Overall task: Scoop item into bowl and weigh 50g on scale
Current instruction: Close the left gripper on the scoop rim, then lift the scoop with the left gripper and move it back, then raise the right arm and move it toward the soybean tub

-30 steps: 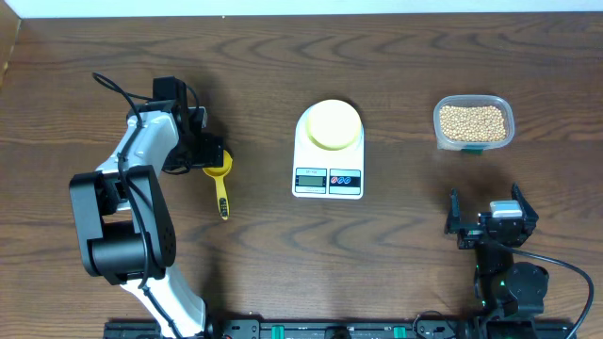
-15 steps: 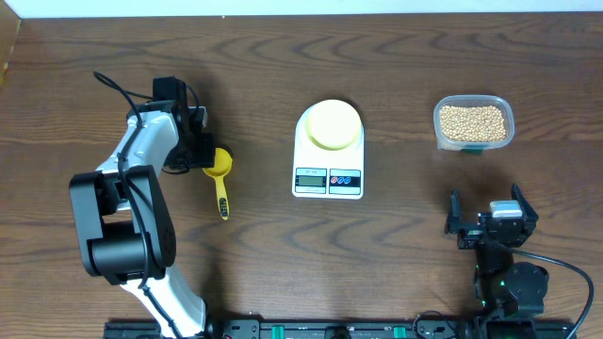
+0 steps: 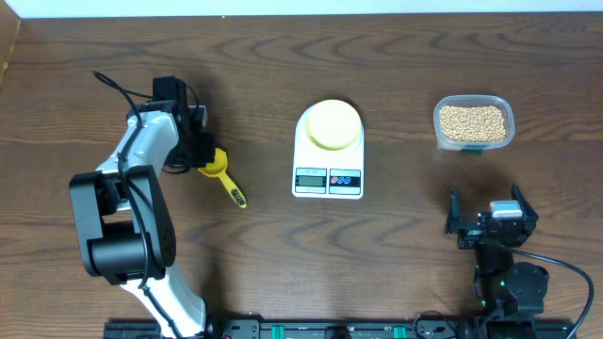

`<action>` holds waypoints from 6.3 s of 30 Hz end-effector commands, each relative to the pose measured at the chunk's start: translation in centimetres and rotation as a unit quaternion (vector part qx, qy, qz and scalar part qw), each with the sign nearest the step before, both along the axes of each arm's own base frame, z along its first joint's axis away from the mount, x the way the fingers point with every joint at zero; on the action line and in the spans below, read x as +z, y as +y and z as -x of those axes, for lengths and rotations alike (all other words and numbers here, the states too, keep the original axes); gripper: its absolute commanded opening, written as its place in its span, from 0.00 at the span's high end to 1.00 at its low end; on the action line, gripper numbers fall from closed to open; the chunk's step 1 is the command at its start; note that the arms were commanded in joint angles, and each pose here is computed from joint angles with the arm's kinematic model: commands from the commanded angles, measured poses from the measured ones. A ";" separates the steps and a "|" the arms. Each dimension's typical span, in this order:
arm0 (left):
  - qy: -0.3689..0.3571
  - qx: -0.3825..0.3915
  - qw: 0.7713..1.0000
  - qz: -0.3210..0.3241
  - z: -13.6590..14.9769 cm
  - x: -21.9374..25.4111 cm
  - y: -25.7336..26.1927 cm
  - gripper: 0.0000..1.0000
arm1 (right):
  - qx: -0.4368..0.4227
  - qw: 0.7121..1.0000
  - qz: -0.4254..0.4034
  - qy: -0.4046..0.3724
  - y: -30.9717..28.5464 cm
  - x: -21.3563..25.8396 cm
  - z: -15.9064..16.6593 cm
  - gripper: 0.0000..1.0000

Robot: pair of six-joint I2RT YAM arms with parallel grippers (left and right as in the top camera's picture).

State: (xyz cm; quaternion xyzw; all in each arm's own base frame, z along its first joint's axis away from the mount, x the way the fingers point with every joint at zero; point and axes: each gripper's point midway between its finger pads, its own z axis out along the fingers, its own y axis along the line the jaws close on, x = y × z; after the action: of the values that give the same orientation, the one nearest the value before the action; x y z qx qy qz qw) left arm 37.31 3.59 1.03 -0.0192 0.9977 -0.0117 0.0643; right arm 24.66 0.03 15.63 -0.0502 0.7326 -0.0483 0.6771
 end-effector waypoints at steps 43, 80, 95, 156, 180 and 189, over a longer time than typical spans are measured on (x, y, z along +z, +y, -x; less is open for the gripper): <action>-0.284 0.044 0.958 -0.019 -9.4 12.9 1.3 0.92 | -0.004 1.000 -0.005 -0.001 -0.2 0.0 0.0 0.01; -0.392 0.226 0.861 0.231 -14.4 19.4 -2.2 0.93 | -0.004 1.000 -0.005 -0.001 -0.2 0.0 0.0 0.01; -0.398 0.229 0.859 0.228 -14.6 19.6 -2.0 0.92 | -0.004 1.000 -0.005 -0.001 -0.2 0.0 0.0 0.01; -0.416 0.259 0.832 0.260 -15.4 21.0 -1.9 0.92 | 0.012 1.000 -0.006 0.000 0.4 0.0 0.0 0.01; -0.416 0.260 0.832 0.260 -15.4 21.0 -1.9 0.92 | 0.002 0.947 -0.289 -0.141 -0.6 6.9 0.5 0.01; -0.416 0.259 0.832 0.260 -15.4 21.0 -1.9 0.92 | 0.024 0.941 -0.315 -0.124 0.2 7.7 0.2 0.01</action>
State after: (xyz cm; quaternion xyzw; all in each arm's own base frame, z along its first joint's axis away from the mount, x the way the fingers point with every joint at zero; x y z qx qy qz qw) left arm 52.40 1.60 19.80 -0.2899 0.8071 -0.2547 0.4469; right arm 24.50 -0.07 22.19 0.1505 0.6228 0.1738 0.7478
